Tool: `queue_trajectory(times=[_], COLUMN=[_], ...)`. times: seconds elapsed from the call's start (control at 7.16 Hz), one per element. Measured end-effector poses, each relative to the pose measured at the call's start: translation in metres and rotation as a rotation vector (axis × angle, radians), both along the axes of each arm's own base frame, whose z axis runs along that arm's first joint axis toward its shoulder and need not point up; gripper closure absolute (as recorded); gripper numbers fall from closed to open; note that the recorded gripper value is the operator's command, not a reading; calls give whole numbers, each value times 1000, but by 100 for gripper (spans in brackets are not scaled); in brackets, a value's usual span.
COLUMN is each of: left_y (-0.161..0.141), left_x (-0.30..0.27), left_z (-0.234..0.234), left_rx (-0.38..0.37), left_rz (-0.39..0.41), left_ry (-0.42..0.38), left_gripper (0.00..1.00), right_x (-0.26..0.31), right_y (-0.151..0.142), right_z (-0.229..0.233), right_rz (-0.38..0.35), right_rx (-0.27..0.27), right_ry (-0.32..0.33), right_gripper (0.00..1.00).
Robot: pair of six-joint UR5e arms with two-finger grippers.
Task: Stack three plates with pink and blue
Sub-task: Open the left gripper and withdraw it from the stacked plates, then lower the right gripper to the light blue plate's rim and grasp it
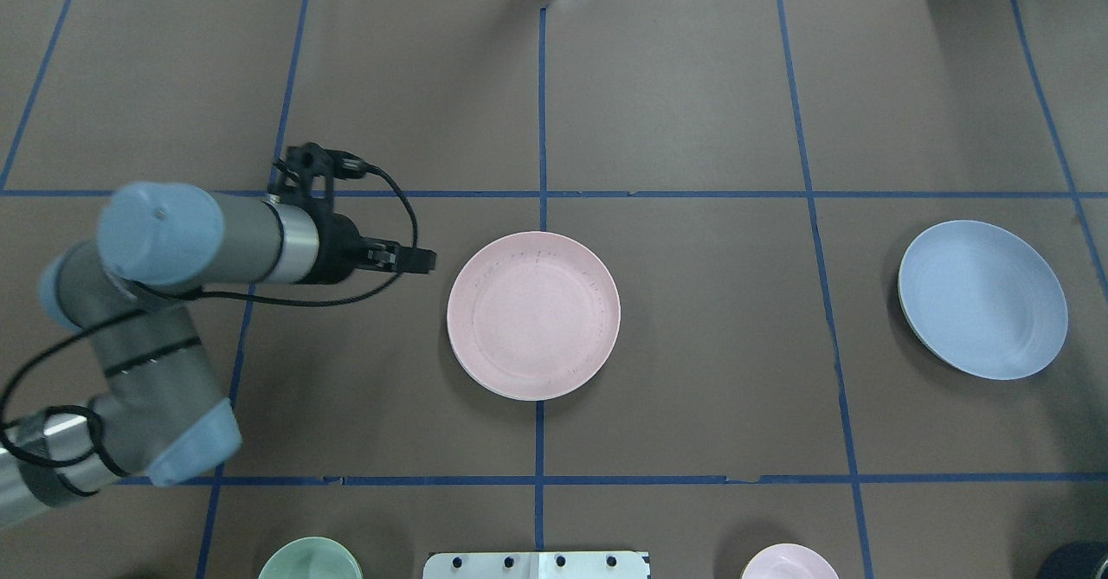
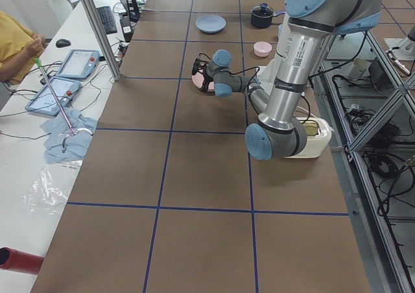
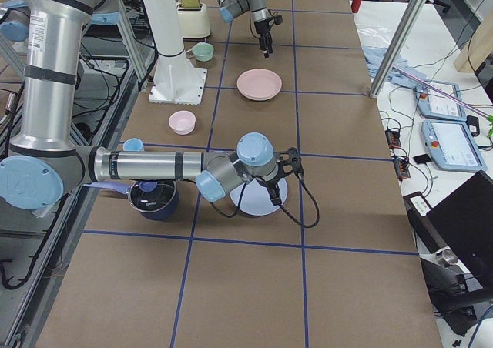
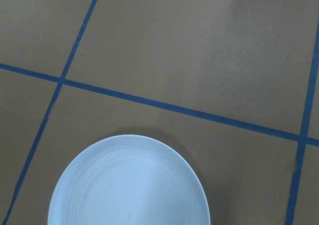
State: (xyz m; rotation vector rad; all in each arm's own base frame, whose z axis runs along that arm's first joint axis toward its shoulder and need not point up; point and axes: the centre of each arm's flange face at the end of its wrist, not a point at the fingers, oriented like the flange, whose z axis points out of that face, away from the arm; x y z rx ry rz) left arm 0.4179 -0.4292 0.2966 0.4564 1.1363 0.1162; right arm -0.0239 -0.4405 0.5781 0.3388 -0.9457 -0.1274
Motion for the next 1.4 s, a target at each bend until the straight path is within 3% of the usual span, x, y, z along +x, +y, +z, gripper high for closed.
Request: queue_trajectory(times=[0.28,0.42,0.7,0.84,0.98,1.12,1.26,1.4], left_y=[-20,-25,-29,-29,-29,-29,-29,-29], left_x=[-123,-172,-223,-229,-231,-232,-232,-232], left_z=[55,84,115,119,120,120,121,121], left_rx=[162,225,277,282,283,282,280,278], left_rz=[76,93,102,102,101,100,99,98], left_ry=[-147,-211,-278,-286,-289,-289,-289,-288], left_gripper=[0,0,0,0,0,0,0,0], right_x=[-54,-84,-106,-106,-105,-104,-104,-104], right_y=[1,14,49,58,62,65,66,68], right_z=[10,21,65,82,92,99,105,109], right_rz=[74,121,155,156,156,156,155,152], right_rx=[-43,-51,-21,-10,-10,-16,-22,-28], right_ry=[100,120,87,76,74,78,83,87], right_gripper=[0,0,1,9,23,45,58,62])
